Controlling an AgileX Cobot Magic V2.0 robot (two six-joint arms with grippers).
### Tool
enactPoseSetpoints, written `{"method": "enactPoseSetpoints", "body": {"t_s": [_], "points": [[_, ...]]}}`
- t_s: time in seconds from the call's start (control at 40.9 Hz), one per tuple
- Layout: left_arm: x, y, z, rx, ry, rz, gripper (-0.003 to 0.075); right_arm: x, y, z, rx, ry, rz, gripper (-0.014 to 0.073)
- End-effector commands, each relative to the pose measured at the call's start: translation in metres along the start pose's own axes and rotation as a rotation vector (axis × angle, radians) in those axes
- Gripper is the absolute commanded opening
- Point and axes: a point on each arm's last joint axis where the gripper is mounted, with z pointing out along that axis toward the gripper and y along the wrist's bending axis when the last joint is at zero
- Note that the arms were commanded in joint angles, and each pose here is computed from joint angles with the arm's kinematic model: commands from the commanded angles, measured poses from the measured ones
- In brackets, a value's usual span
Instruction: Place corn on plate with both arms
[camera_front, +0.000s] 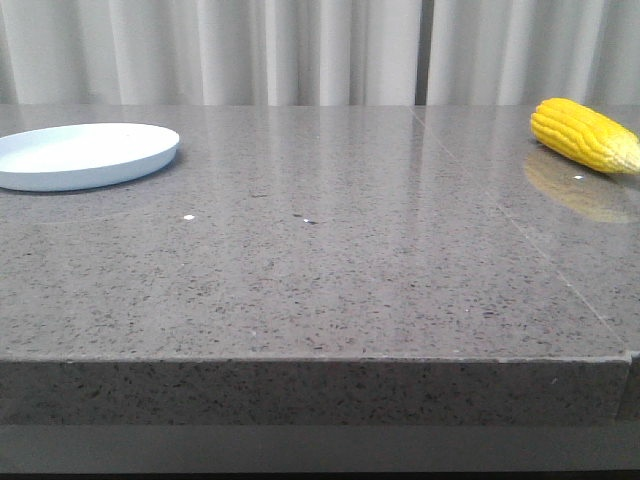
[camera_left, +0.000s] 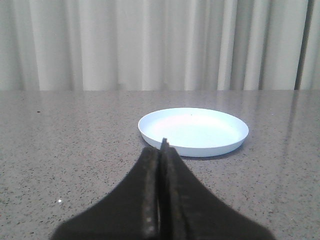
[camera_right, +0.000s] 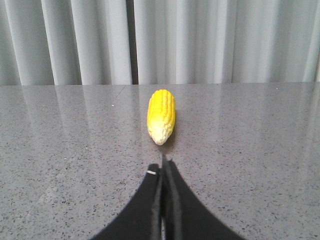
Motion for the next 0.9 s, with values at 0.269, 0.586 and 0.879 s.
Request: {"method": "enactPoseSetpoints", "body": {"t_s": [0.269, 0.586, 0.879], "points": [[-0.001, 0.0, -0.001, -0.001, -0.08, -0.007, -0.002, -0.016, 0.0, -0.003, 0.004, -0.122, 0.0, -0.0087], [-0.005, 0.0, -0.002, -0.002, -0.122, -0.007, -0.002, -0.018, 0.0, -0.003, 0.005, -0.143, 0.0, -0.0087], [-0.065, 0.001, -0.012, -0.003, -0.334, -0.007, -0.002, -0.068, 0.005, -0.013, -0.009, -0.26, 0.0, -0.0087]]}}
